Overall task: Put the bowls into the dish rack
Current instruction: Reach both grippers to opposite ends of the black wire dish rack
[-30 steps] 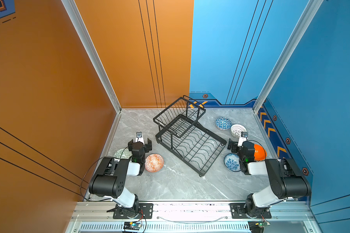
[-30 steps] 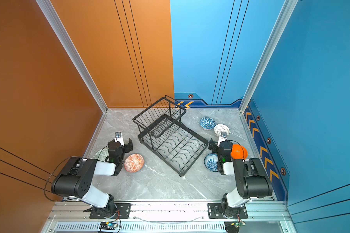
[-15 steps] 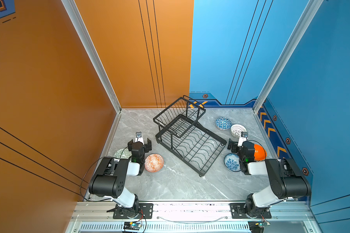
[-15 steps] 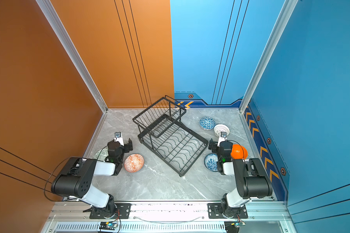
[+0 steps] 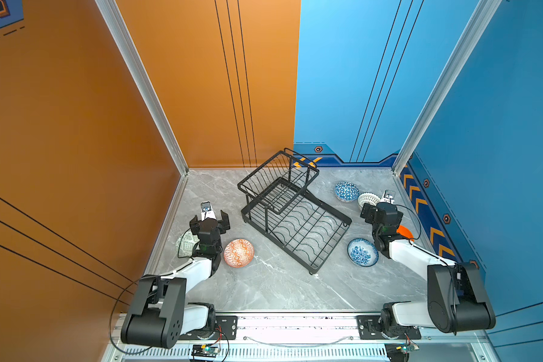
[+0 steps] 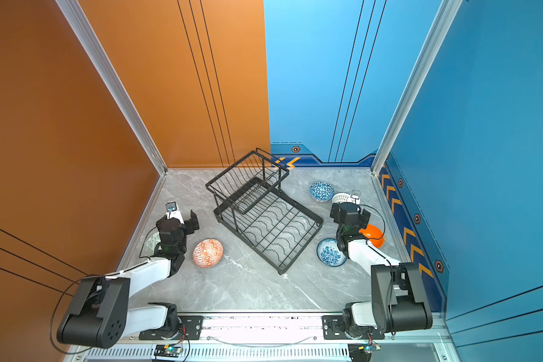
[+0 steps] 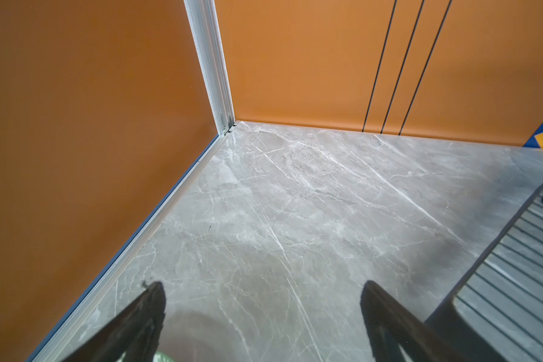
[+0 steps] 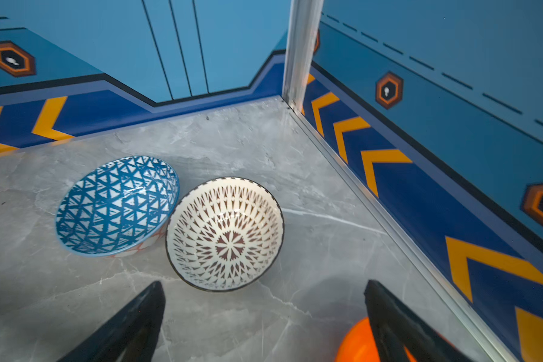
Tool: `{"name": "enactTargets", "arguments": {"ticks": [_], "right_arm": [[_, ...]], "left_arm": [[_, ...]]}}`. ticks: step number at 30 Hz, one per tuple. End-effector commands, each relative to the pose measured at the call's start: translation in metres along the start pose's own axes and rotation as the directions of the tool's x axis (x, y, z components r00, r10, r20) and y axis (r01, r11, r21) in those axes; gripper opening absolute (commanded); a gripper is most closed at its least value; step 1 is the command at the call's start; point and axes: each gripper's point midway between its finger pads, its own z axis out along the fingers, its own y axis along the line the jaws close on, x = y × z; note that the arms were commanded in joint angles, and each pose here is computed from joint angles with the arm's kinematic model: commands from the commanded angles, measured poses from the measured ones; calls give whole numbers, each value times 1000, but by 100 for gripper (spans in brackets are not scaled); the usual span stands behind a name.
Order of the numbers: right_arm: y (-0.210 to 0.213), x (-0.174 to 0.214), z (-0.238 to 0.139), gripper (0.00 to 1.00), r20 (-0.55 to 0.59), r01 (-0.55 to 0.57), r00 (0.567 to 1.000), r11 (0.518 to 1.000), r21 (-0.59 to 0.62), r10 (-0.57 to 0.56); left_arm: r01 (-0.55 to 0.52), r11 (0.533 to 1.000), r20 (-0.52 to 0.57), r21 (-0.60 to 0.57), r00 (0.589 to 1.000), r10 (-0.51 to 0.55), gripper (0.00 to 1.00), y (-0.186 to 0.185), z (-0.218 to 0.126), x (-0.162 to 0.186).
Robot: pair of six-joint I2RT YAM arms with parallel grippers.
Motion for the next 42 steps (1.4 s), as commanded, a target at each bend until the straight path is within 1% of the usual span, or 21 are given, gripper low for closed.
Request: {"name": "enactTargets", "arguments": {"ticks": [1,2,4,6,7,8,9,10,13,16,18,19,21,22,25,27,28,30,32,35,42], "right_arm": [[-30,5,-14,100,-134,-148,976,977,156,170],[-29,7,-15,100,-178,-201,958,970,139,224],[-13,10,-18,100,-265,-297,918,954,39,296],[-3,16,-25,100,-323,-391,868,920,22,377],[3,21,-29,100,-361,-425,841,905,20,403],[9,26,-36,100,-396,-436,822,900,23,409],[14,31,-41,100,-423,-435,809,900,35,407],[23,35,-48,100,-451,-424,802,905,30,391],[50,41,-66,100,-498,-335,820,942,-20,281],[73,53,-79,100,-556,-286,805,956,-61,206],[79,61,-83,100,-584,-271,790,961,-64,184],[82,66,-84,100,-599,-273,780,960,-62,183],[89,74,-85,100,-630,-289,754,955,-63,186],[93,79,-87,100,-650,-297,737,953,-63,187],[102,94,-92,98,-693,-298,700,952,-63,173],[107,101,-94,97,-708,-286,689,956,-71,153],[109,105,-94,96,-717,-280,682,957,-72,146],[112,106,-91,94,-719,-267,683,960,-81,130],[115,105,-87,91,-717,-249,689,964,-93,109],[121,110,-83,86,-730,-232,679,967,-106,83],[138,119,-70,70,-753,-205,658,967,-153,20]], "left_arm": [[42,997,-155,-59,987,-51,98,7,-6,3],[63,996,-171,-65,983,-73,98,7,-6,-3],[98,994,-202,-51,974,-107,98,2,-7,-13],[142,989,-232,-33,962,-145,98,-4,-9,-24],[174,984,-250,-27,952,-175,98,-8,-10,-29],[206,978,-272,-24,940,-205,98,-11,-11,-33],[238,971,-284,-20,930,-234,98,-14,-11,-39],[262,965,-324,-16,912,-253,98,-18,-13,-37],[343,936,-365,75,883,-295,98,-40,-15,-51],[425,902,-364,81,855,-370,98,-44,-19,-62],[478,874,-372,84,829,-418,98,-46,-22,-64],[506,855,-378,111,817,-435,98,-50,-23,-66],[544,827,-389,142,799,-459,98,-55,-27,-66],[566,809,-375,158,792,-481,98,-57,-27,-72],[606,782,-396,147,760,-515,98,-57,-29,-72],[633,755,-411,169,742,-530,98,-62,-29,-74],[647,736,-415,199,736,-535,98,-68,-29,-78],[665,711,-427,228,725,-541,98,-75,-29,-81],[677,697,-440,238,714,-544,98,-80,-29,-84],[692,677,-450,250,702,-552,98,-84,-30,-91],[719,625,-487,305,681,-546,98,-100,-32,-108]]}}
